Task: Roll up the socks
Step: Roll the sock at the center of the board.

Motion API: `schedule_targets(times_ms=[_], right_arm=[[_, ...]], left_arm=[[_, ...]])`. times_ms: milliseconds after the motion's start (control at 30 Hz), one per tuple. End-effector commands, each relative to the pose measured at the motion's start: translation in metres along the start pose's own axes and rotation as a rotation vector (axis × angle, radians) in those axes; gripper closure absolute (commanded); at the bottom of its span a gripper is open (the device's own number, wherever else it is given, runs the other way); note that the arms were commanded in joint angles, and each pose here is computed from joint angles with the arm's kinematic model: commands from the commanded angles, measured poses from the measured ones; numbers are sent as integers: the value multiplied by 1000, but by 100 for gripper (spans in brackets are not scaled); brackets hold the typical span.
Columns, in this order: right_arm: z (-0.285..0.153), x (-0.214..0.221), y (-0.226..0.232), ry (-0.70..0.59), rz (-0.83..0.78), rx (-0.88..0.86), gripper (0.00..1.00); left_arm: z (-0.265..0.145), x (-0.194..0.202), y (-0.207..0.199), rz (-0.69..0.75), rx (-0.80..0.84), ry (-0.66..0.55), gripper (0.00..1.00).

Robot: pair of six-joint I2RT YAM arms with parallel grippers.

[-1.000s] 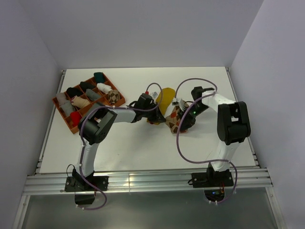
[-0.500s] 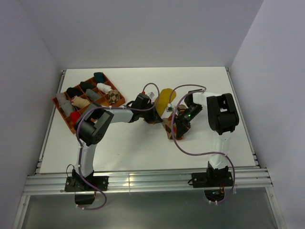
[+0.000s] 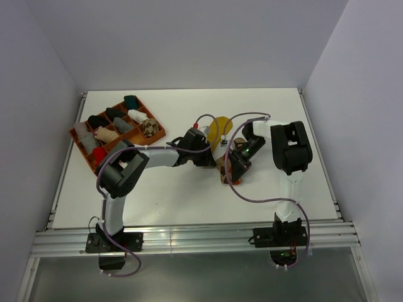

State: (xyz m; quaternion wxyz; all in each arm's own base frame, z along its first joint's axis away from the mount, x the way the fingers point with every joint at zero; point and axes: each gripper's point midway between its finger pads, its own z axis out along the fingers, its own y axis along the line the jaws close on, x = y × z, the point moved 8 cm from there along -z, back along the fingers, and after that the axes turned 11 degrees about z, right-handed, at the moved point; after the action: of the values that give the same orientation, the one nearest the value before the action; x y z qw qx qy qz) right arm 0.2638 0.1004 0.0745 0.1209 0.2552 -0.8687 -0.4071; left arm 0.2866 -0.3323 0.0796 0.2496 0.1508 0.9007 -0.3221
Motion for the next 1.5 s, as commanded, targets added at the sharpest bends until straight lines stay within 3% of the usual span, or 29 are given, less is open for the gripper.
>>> schedule_targets(times_ms=[0,200,500,767,1133,1233,1300,1367,1467], right_arm=[[0,-8,-12,15,13,57,78],[0,-10,-15,23,30,74,78],[-2,-13,-15,28,44,74,77],[-1,-13,-15,34,55,67,77],[-1,-14,-14,37,64,50,77],[-1,-15,-13,35,66,49,77],[-2,-15,-13,31,61,51,76],[-2,-14,-14,25,54,63,73],[-4,-14,-13,-5,27,104,60]], left_arm=[[-22,-17,-9,81,2,-107,80],[-38,-19,-20,209,29,-184,72],[-35,-4,-61,460,248,-185,64],[-16,17,-74,507,379,-122,60],[1,40,-67,551,323,-68,60],[7,44,-64,547,301,-38,63],[10,43,-64,533,290,-23,75],[16,46,-61,501,265,8,93],[22,50,-57,424,226,63,100]])
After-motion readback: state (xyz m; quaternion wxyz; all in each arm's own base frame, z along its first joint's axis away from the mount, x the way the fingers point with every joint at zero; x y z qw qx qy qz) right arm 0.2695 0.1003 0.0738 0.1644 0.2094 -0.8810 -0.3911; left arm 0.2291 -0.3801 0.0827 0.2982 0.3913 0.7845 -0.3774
